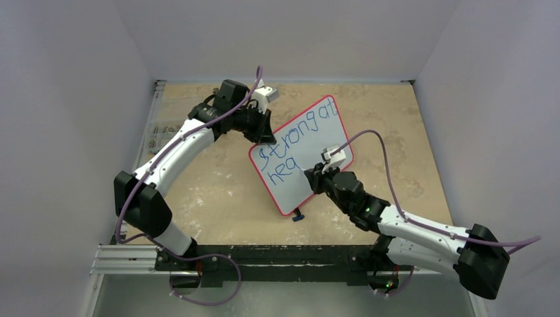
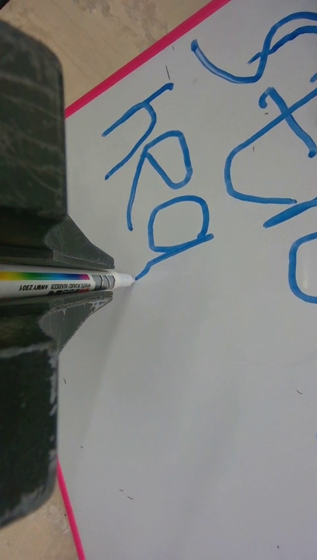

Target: Write a sentence on the whiteboard

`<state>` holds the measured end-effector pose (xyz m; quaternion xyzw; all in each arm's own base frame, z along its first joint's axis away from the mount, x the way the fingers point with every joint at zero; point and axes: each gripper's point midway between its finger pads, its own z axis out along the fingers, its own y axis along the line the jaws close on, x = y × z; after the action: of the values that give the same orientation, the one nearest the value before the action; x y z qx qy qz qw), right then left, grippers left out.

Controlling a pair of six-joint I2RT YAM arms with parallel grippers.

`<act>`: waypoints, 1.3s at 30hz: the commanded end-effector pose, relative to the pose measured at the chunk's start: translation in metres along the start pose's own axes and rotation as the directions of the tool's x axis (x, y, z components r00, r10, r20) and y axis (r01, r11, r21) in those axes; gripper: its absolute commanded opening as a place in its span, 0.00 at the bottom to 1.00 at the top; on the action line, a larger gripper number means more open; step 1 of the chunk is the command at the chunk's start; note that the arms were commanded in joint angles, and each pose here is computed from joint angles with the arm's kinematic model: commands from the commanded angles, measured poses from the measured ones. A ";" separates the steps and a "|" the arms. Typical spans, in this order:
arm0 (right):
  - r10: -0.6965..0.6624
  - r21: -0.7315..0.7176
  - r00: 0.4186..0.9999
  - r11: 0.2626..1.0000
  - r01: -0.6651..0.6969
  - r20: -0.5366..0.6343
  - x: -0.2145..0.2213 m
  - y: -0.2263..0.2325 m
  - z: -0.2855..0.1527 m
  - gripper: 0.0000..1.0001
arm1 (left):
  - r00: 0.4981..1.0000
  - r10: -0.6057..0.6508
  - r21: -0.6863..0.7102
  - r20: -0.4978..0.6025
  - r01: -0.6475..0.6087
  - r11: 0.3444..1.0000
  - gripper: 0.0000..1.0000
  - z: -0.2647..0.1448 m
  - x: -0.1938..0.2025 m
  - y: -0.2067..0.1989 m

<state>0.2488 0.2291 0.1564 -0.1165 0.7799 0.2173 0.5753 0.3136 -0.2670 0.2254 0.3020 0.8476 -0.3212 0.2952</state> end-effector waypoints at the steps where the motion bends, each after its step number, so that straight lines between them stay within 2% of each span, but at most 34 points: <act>1: 0.003 0.030 0.999 1.000 -0.004 0.040 -0.019 -0.006 -0.007 0.00 | 0.990 0.038 -0.126 -0.137 -0.056 0.990 0.00 -0.001 0.035 0.024; 13: -0.036 0.043 0.990 0.999 0.031 0.135 -0.062 -0.002 -0.009 0.00 | 0.990 0.038 -0.128 -0.139 -0.056 0.990 0.00 -0.001 0.036 0.025; 39: -0.073 0.043 0.987 0.997 0.068 0.143 -0.067 -0.003 0.005 0.00 | 0.990 0.041 -0.124 -0.132 -0.058 0.991 0.00 -0.003 0.035 0.022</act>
<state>0.2692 0.2207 0.1896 -0.1270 0.7606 0.1725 0.6129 0.3127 -0.2674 0.2264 0.3027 0.8469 -0.3220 0.2958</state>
